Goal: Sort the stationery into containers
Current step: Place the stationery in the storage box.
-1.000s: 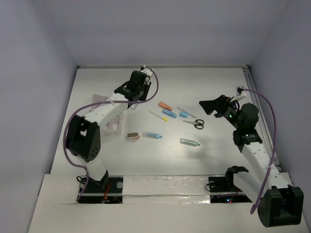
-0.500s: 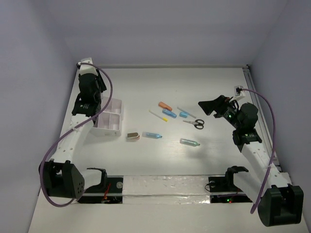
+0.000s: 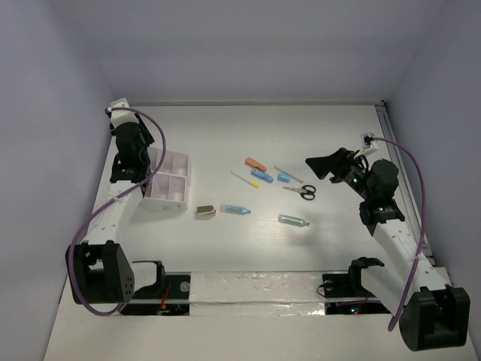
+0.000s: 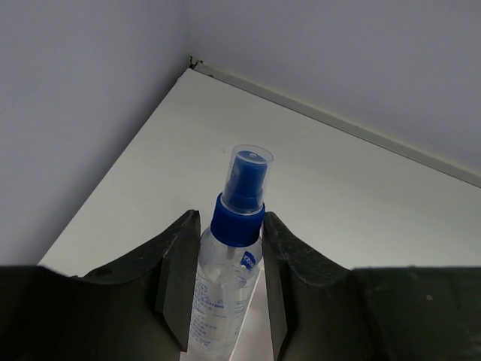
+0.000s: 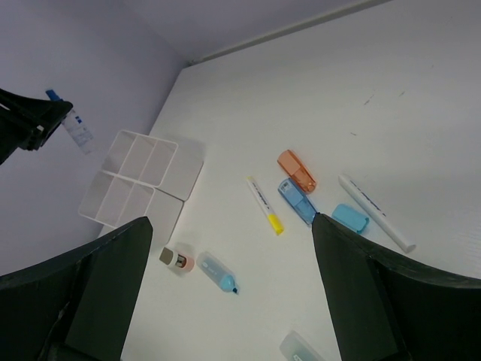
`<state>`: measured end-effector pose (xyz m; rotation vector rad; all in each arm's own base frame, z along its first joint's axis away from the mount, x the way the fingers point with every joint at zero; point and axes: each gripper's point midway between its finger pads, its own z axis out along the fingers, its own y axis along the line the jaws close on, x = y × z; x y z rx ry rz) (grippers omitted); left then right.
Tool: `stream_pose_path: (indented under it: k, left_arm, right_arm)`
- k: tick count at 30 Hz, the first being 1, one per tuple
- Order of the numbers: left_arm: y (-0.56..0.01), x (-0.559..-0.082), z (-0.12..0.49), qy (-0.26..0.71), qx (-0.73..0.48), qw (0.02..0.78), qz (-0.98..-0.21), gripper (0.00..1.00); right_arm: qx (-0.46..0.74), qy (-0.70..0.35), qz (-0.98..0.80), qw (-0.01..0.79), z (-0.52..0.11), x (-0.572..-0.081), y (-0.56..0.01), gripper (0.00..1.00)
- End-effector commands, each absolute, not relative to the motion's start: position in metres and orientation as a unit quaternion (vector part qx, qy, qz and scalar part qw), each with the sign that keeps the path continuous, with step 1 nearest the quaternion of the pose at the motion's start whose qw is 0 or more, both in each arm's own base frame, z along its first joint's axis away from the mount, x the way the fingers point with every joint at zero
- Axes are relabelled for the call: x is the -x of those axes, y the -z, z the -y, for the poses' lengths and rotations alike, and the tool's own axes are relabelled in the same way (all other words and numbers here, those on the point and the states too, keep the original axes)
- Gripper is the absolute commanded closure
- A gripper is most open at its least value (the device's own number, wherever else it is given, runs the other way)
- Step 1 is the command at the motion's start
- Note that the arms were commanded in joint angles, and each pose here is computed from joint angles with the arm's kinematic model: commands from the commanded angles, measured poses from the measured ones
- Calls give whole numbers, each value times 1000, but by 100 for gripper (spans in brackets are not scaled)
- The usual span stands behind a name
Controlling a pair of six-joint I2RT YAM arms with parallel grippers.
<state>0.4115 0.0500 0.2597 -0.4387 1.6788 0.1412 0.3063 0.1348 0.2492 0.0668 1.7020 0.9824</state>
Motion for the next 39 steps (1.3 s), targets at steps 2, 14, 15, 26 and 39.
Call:
stream_pose_path:
  k: [2,14,15,26,39]
  left_arm:
    - [-278,-428,-51,-57,191,676,-710,99]
    - [-250,-443,-46,-45,170,665,-726,96]
    - [-248,-445,-45,-44,167,664,-727,96]
    - [-224,-445,-43,-48,152,650,-743,93]
    - [-231,-434,-43,-46,159,655,-737,47]
  right_arm:
    - [-3,-428,-692,581,-140,-305,-278,7]
    - [-6,-423,-693,583,-138,-307,-276,7]
    - [-6,-423,-693,584,-138,-307,-277,7]
    - [-8,-413,-695,588,-135,-308,-276,7]
    - [-14,-400,-698,594,-131,-310,-276,7]
